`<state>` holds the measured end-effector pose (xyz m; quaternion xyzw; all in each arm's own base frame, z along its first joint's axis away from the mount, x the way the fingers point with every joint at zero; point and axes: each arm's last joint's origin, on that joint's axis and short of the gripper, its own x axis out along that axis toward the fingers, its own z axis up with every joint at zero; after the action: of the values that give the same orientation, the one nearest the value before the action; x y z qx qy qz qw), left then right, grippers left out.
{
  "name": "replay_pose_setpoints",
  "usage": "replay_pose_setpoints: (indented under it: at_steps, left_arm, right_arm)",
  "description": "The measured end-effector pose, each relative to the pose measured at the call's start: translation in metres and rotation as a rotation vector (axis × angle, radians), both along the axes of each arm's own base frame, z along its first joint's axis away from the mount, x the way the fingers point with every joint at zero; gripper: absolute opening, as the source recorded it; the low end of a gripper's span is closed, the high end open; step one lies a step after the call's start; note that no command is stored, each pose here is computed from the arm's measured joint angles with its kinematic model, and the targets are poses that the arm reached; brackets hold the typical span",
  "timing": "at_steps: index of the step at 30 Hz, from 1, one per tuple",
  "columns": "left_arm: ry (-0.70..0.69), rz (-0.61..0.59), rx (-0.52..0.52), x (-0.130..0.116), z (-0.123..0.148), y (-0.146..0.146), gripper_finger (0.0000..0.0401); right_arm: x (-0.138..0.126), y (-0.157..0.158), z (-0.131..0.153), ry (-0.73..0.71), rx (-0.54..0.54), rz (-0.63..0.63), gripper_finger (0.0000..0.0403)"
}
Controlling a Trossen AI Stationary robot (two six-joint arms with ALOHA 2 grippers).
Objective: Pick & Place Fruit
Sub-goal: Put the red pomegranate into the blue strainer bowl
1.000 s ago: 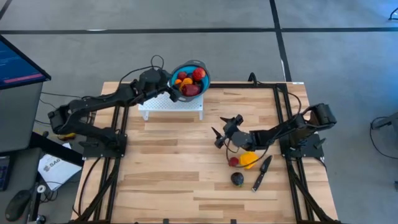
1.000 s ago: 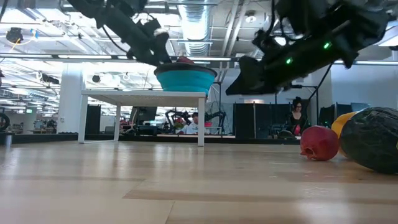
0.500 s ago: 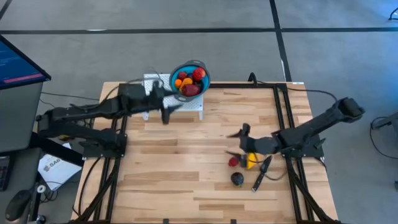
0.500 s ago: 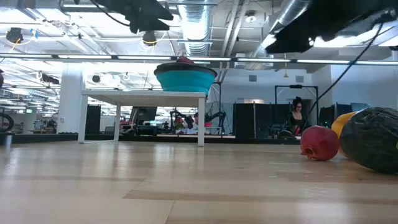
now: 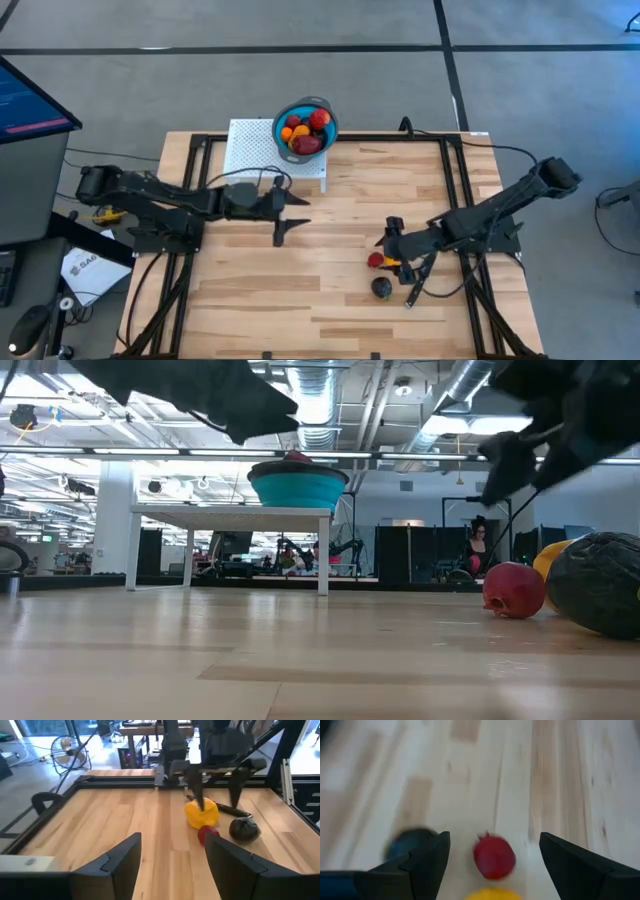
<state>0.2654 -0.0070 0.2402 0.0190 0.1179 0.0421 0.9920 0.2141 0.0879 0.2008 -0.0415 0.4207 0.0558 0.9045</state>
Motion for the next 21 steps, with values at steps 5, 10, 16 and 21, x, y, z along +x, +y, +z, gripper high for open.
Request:
replay_pose_setpoints:
  at_steps: [5,10,16,21]
  left_arm:
    - [0.030,-0.002,-0.043,0.011,-0.016,-0.005,0.0202]
    - [0.081,-0.006,-0.068,0.014,-0.027,-0.009,0.0197]
    - [0.127,-0.018,-0.067,0.011,-0.035,-0.013,0.0190]
    - [0.173,0.017,-0.084,0.003,-0.051,-0.011,0.0183]
  right_arm:
    - [0.025,0.003,-0.006,0.158,-0.090,0.130,0.0301]
    - [0.051,0.007,-0.019,0.374,-0.198,0.239,0.0301]
    - [0.077,0.007,-0.038,0.611,-0.266,0.266,0.0301]
    - [0.088,0.011,-0.052,0.673,-0.264,0.293,0.0301]
